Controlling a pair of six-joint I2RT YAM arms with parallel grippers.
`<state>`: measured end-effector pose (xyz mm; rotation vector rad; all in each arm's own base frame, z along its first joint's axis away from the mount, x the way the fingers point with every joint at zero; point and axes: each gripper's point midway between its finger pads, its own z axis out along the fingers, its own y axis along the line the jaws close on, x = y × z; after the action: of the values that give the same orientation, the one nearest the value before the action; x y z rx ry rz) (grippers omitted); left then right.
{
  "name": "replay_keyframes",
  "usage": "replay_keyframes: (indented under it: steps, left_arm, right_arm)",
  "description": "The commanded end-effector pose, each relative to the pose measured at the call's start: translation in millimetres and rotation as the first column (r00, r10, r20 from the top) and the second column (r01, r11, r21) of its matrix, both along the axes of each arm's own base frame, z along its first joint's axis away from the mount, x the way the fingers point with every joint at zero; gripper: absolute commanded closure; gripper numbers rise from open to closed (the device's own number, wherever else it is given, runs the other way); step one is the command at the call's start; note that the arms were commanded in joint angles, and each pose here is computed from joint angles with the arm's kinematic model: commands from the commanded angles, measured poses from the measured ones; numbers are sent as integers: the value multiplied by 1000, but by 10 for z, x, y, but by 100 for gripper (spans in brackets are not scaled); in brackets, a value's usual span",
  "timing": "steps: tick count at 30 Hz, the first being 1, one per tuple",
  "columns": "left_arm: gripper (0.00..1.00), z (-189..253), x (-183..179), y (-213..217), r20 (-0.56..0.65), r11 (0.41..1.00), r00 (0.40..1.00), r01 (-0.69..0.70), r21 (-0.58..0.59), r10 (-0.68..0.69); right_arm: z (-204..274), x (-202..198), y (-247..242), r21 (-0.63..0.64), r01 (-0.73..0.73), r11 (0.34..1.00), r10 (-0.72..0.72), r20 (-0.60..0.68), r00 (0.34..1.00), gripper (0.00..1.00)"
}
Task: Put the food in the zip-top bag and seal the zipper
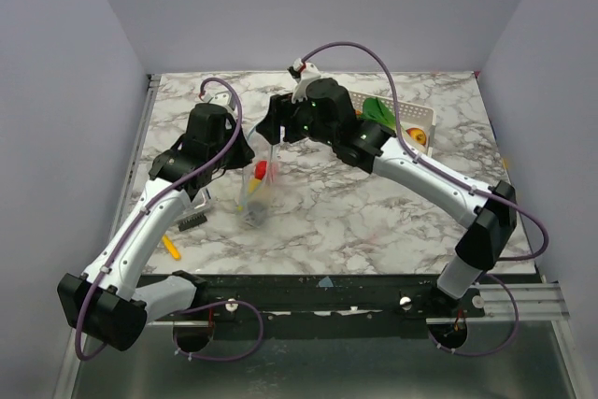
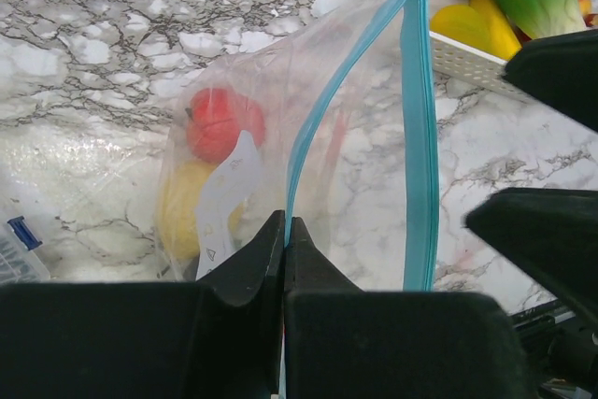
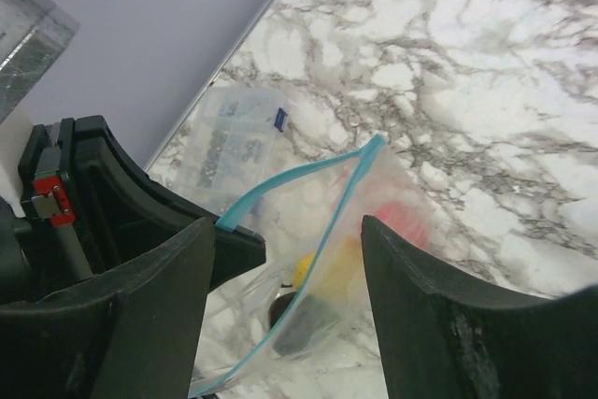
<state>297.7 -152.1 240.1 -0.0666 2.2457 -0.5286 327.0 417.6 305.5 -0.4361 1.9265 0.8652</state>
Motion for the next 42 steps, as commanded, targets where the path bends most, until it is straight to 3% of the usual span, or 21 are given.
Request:
replay_keyframes:
  steps: [1,9,13,15,19,22,31,42]
  left_arm:
    - [100,120,28,22,44,1000,999,2,0,-2]
    - [100,55,47,3,33,1000,999,9,3,-9]
    - [100,43,54,1,35,1000,999,13,7,-13]
    - [100,46,57,1,37,1000,999,15,9,-15]
    - [100,32,47,13,39,1000,999,18,18,-18]
    - [100,7,50,23,39,1000,999,17,24,-18]
    - [100,-11,71,53,49,999,999,13,45,-15]
    - [100,-159,75,82,31,997,999,11,72,-13]
  right_arm:
    - [477,11,-357,-20,102,995,-99,121,988,32]
    - [639,244,-1275,-79,404,911,-374,252,893,30]
    - [261,610,-1912,-150,527,837,-491,218,843,32]
    - [-61,783,-2234,-216,563,797,-542,154,826,41]
    - [-647,905,-2544,-427,547,720,-575,75,815,51]
    - [-1016,952,-2714,-592,520,616,-603,71,795,57]
    - [-1662,1148,-3013,-819,432,377,-627,117,770,60]
    - [-2228,1377,-3181,-861,322,395,-649,-13,761,64]
